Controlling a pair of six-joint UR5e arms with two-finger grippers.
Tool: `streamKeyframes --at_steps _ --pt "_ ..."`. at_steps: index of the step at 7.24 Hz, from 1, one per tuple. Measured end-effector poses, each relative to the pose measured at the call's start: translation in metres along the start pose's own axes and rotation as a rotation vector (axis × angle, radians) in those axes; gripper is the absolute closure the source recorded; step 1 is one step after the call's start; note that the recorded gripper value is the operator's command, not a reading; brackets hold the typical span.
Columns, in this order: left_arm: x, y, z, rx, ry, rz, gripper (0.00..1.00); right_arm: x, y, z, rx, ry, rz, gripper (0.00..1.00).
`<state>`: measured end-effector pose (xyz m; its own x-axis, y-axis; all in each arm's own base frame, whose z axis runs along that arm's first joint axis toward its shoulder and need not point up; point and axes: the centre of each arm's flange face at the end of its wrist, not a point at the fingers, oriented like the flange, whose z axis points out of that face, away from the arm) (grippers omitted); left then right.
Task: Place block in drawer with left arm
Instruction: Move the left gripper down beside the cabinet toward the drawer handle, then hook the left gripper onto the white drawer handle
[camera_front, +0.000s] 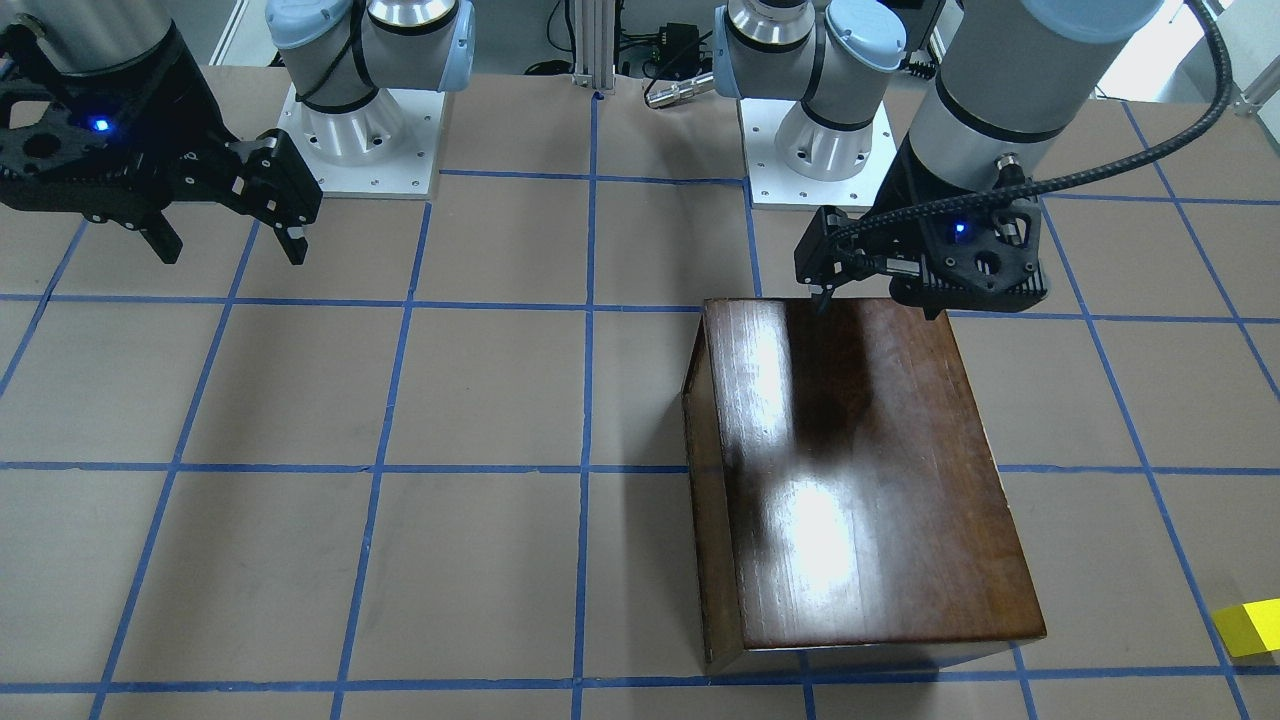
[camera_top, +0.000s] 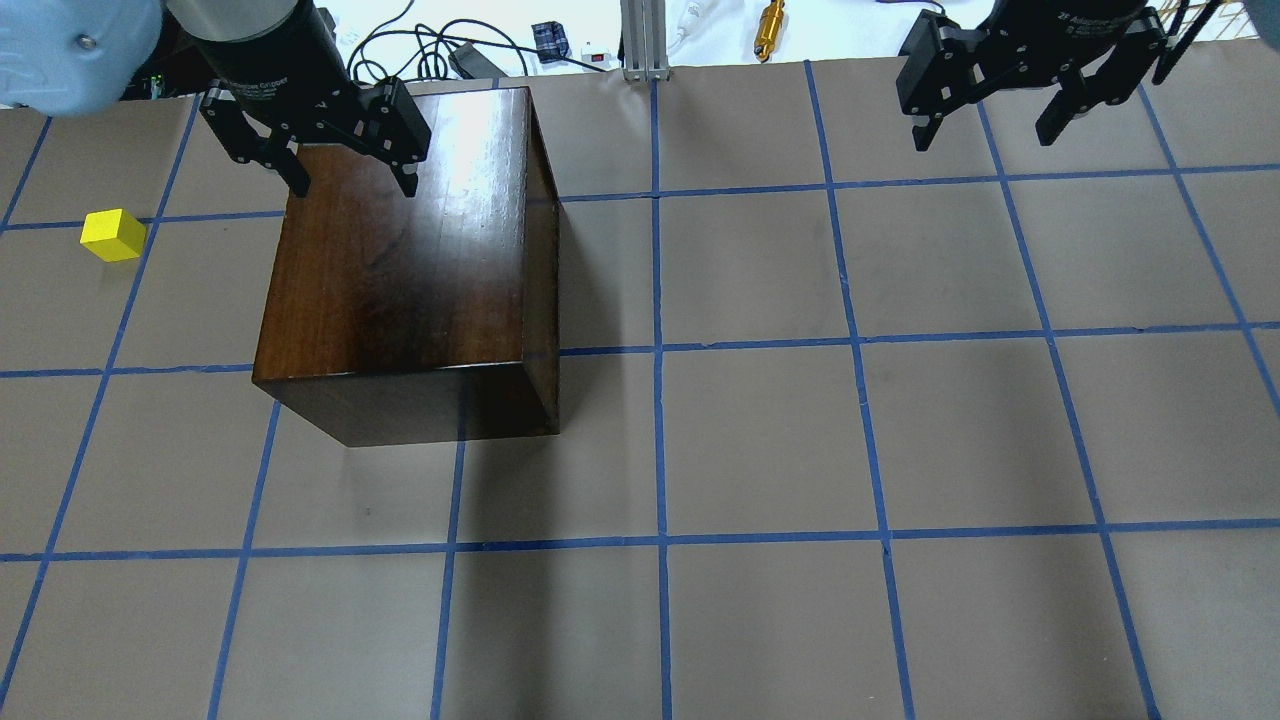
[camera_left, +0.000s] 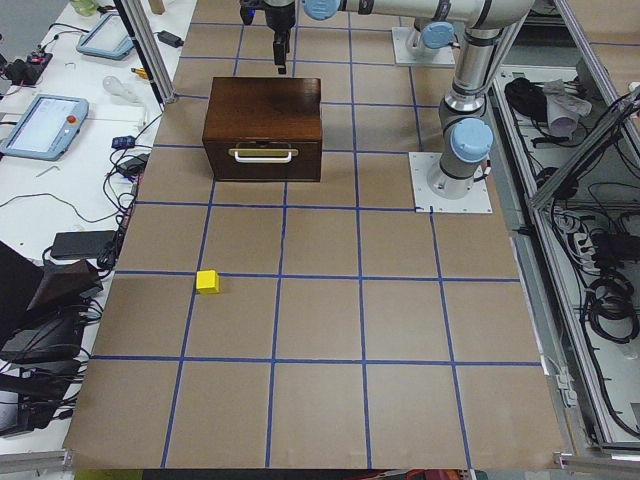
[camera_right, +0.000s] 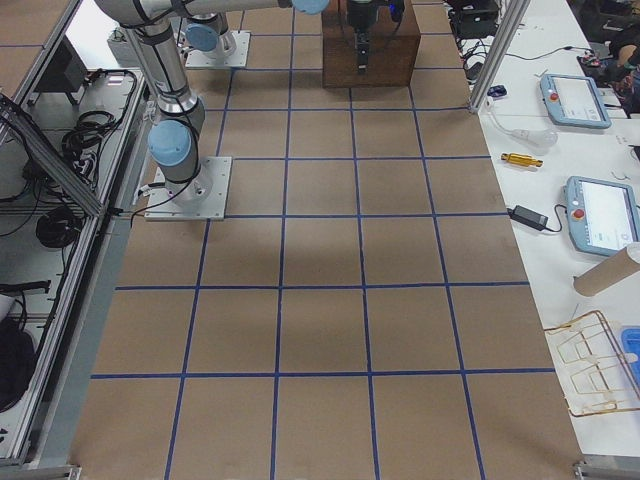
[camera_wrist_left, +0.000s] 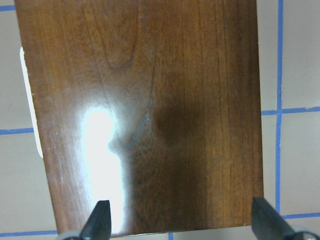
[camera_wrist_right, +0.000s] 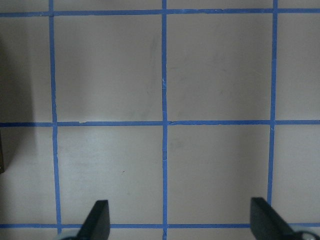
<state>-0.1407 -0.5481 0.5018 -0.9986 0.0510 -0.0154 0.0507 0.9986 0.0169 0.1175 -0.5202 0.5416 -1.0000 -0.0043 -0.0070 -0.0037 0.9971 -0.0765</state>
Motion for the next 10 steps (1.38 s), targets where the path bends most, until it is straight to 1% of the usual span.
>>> streamKeyframes --at_steps 2,3,4,5,7,9,10 --pt "-0.02 -0.005 0.004 -0.013 0.006 -0.024 0.0 0.0 0.0 0.0 0.0 0.0 0.0 0.0" --pt "-0.049 -0.01 0.008 -0.031 0.043 -0.061 0.0 0.0 0.0 0.0 0.0 0.0 0.0 0.0" --pt "-0.093 -0.014 0.016 -0.058 0.118 -0.114 0.0 0.0 0.0 0.0 0.001 0.001 0.0 0.0" --pt "-0.139 -0.015 0.025 -0.071 0.192 -0.145 0.0 0.0 0.0 0.0 0.001 0.0 0.0 0.0" --pt "-0.214 -0.019 0.055 -0.07 0.307 -0.132 0.0 0.0 0.0 0.0 0.001 0.0 0.0 0.0" --pt "-0.269 -0.03 0.107 -0.057 0.43 -0.112 0.0 0.0 0.0 0.0 0.0 0.0 0.0 0.0" --pt "-0.282 -0.037 0.137 -0.046 0.464 -0.092 0.0 0.0 0.0 0.0 0.001 0.0 0.0 0.0"
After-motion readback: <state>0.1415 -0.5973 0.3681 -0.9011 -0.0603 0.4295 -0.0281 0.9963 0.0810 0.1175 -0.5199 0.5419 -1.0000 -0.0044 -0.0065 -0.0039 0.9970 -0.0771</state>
